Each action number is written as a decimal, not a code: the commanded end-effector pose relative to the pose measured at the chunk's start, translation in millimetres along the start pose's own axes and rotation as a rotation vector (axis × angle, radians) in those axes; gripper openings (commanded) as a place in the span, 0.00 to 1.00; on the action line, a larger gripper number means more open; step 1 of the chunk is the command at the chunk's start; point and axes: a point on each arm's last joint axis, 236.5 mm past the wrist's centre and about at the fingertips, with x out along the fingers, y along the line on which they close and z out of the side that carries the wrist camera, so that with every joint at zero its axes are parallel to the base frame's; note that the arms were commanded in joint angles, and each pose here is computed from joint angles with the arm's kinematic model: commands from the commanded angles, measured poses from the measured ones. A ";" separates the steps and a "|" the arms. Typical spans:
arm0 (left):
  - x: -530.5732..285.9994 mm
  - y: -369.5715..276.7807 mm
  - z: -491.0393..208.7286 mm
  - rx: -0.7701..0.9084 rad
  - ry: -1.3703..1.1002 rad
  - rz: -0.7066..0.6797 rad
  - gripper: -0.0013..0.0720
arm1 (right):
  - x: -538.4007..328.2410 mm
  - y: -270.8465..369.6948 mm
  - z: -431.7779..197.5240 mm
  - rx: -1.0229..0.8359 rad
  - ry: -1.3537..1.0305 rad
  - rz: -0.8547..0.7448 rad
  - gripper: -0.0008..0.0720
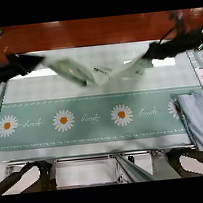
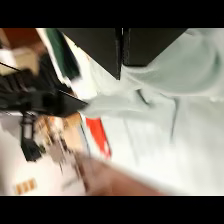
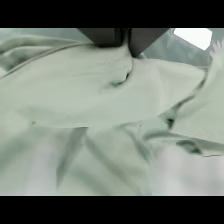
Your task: Fold the shirts.
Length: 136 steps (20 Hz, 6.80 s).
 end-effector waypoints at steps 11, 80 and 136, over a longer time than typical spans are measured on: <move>-216.2 -276.6 94.3 0.865 -0.620 0.788 0.05 | -331.1 168.0 -43.6 -0.451 -0.571 -0.194 0.04; -52.5 213.5 -263.8 -0.367 0.554 0.624 0.05 | 47.2 -199.1 -234.6 0.679 0.215 -0.180 0.86; 6.4 183.2 50.9 0.372 0.101 1.067 0.05 | 20.2 -127.6 20.7 0.107 -0.053 -0.158 0.04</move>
